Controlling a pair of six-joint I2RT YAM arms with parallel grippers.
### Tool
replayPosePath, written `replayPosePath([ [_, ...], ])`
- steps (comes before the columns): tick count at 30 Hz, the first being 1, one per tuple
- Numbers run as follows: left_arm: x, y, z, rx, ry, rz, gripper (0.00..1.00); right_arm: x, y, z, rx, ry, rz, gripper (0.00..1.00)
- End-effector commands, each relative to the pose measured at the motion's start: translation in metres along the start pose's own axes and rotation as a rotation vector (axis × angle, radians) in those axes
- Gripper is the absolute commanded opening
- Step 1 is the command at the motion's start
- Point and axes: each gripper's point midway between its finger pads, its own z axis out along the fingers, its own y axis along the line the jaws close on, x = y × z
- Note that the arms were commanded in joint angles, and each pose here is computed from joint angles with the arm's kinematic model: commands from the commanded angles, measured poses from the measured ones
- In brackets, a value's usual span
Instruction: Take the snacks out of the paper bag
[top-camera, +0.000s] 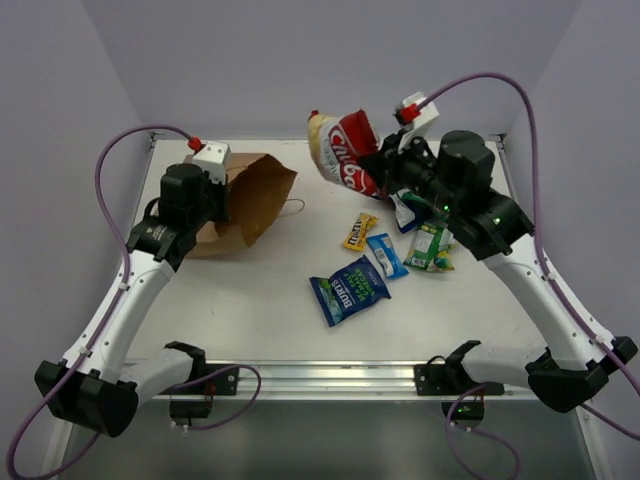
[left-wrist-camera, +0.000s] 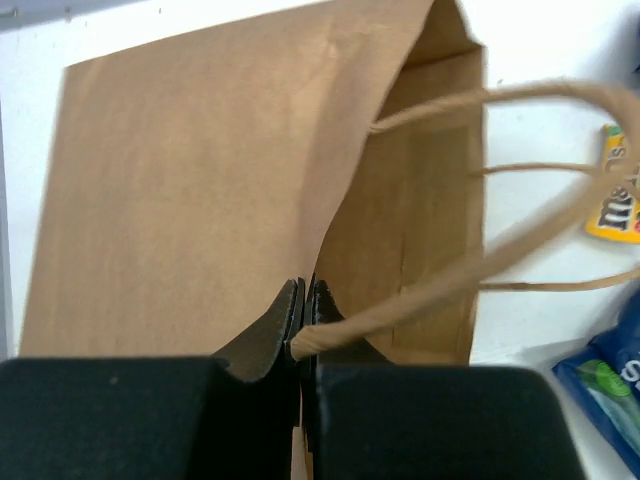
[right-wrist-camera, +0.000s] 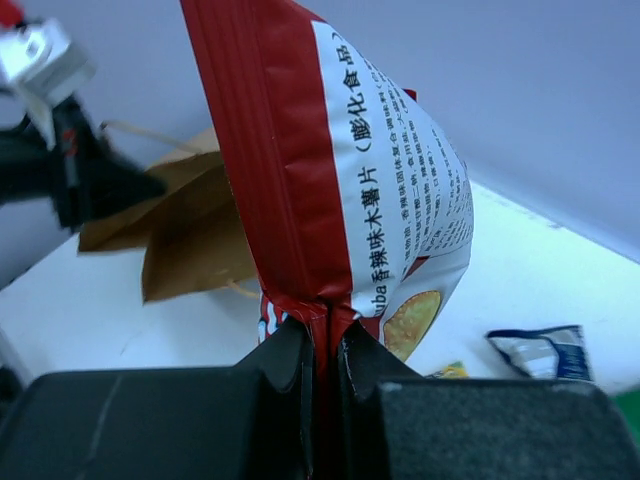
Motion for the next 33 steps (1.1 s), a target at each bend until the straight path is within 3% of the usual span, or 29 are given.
replayPosePath([
  [1, 0.021, 0.013, 0.006, -0.072, 0.067, 0.019, 0.00, -0.076, -0.018, -0.042, 0.043, -0.218, 0.010, 0.00],
  [5, 0.021, 0.011, 0.010, -0.067, 0.071, 0.013, 0.00, -0.090, -0.011, -0.058, 0.008, -0.263, 0.009, 0.00],
  [9, 0.013, 0.008, 0.005, -0.045, 0.049, 0.010, 0.00, -0.092, -0.037, -0.046, 0.118, -0.258, 0.016, 0.00],
  [13, -0.001, 0.003, -0.009, -0.011, 0.010, 0.017, 0.00, -0.071, -0.073, 0.007, 0.149, -0.189, 0.112, 0.00],
  [23, -0.025, -0.004, -0.038, 0.043, -0.064, 0.027, 0.00, -0.033, -0.106, 0.124, 0.001, -0.173, 0.405, 0.00],
  [26, -0.026, -0.006, -0.039, 0.052, -0.070, 0.024, 0.00, 0.011, -0.116, 0.143, -0.030, -0.137, 0.539, 0.00],
  [29, -0.029, -0.008, -0.039, 0.065, -0.078, 0.024, 0.00, 0.076, -0.135, 0.158, 0.007, -0.008, 0.693, 0.01],
  [31, -0.032, -0.008, -0.040, 0.066, -0.082, 0.022, 0.00, 0.110, -0.146, 0.156, 0.072, 0.064, 0.758, 0.08],
  [33, -0.035, -0.014, -0.041, 0.097, -0.090, 0.020, 0.00, 0.149, -0.154, 0.148, 0.139, 0.133, 0.801, 0.21],
])
